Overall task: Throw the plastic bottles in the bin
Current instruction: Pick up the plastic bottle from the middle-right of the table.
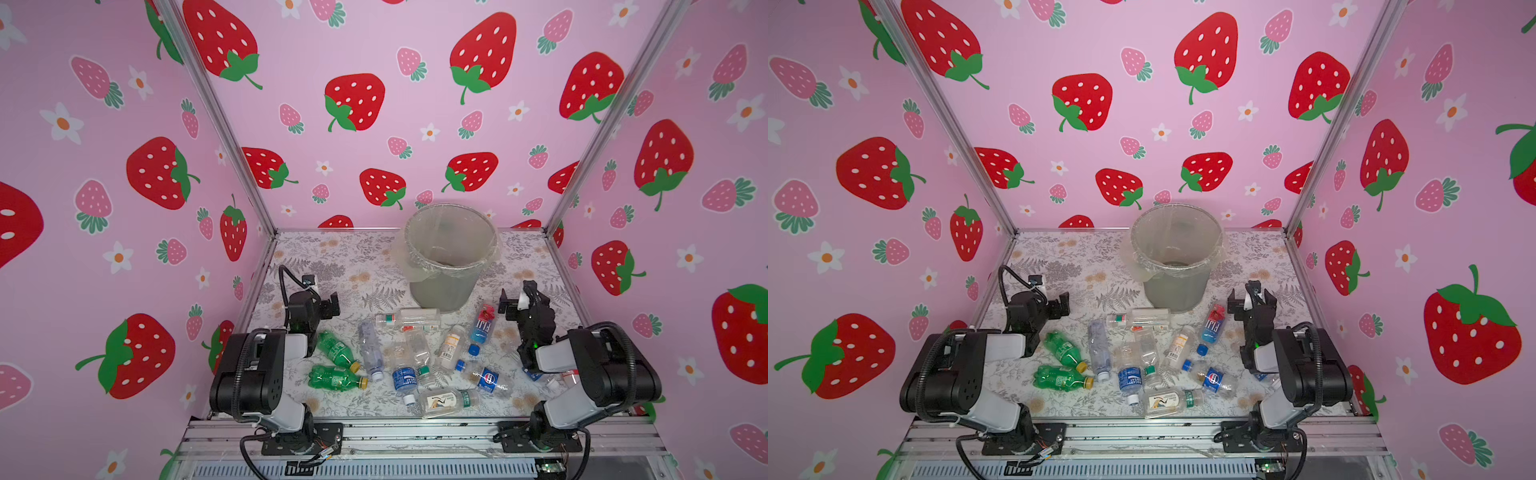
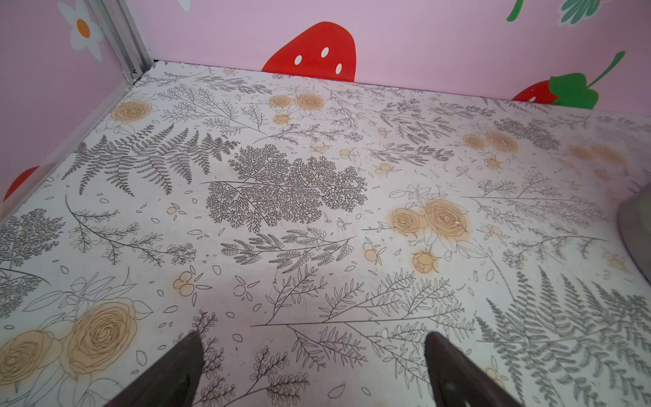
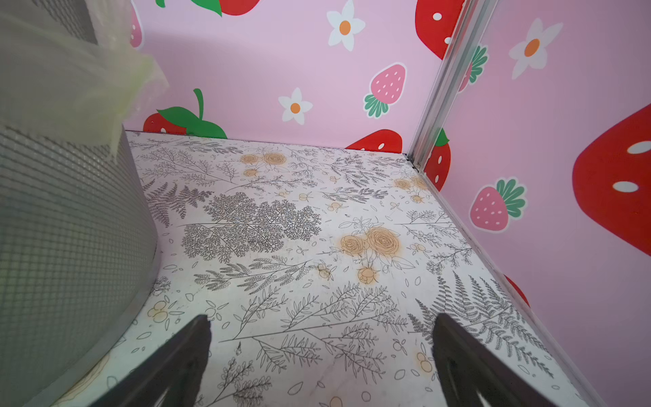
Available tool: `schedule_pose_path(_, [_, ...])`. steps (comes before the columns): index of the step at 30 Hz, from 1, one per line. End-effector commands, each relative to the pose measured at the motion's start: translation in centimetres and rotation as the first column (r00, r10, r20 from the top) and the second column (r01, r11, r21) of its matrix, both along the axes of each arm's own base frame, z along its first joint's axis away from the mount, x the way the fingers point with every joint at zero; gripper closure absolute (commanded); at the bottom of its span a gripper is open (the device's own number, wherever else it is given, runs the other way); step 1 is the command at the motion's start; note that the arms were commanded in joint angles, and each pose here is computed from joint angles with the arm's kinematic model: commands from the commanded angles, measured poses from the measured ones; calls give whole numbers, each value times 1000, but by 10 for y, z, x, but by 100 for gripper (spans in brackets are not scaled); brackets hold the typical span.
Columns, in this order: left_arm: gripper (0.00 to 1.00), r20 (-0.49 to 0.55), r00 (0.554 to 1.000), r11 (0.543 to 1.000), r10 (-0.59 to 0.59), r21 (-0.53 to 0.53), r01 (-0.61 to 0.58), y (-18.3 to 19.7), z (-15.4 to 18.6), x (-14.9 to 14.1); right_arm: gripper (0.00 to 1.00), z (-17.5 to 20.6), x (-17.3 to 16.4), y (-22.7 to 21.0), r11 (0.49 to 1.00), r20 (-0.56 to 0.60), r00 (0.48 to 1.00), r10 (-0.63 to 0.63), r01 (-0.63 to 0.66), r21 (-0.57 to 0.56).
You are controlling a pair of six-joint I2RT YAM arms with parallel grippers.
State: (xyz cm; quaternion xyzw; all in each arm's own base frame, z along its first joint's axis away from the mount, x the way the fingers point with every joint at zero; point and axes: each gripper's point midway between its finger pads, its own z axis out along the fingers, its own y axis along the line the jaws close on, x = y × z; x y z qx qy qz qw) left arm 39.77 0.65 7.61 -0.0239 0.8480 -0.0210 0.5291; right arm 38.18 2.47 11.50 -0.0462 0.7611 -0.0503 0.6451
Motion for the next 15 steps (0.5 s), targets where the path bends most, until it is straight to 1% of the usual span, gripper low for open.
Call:
schedule_pose_path(1, [1, 21, 1000, 1000, -5, 21, 5, 0, 8, 6, 1, 5, 3, 0, 1000, 12, 1000, 2, -2, -6])
schedule_pose_path(15, [1, 21, 1000, 1000, -4, 21, 4, 0, 8, 6, 1, 5, 3, 0, 1000, 13, 1000, 3, -3, -6])
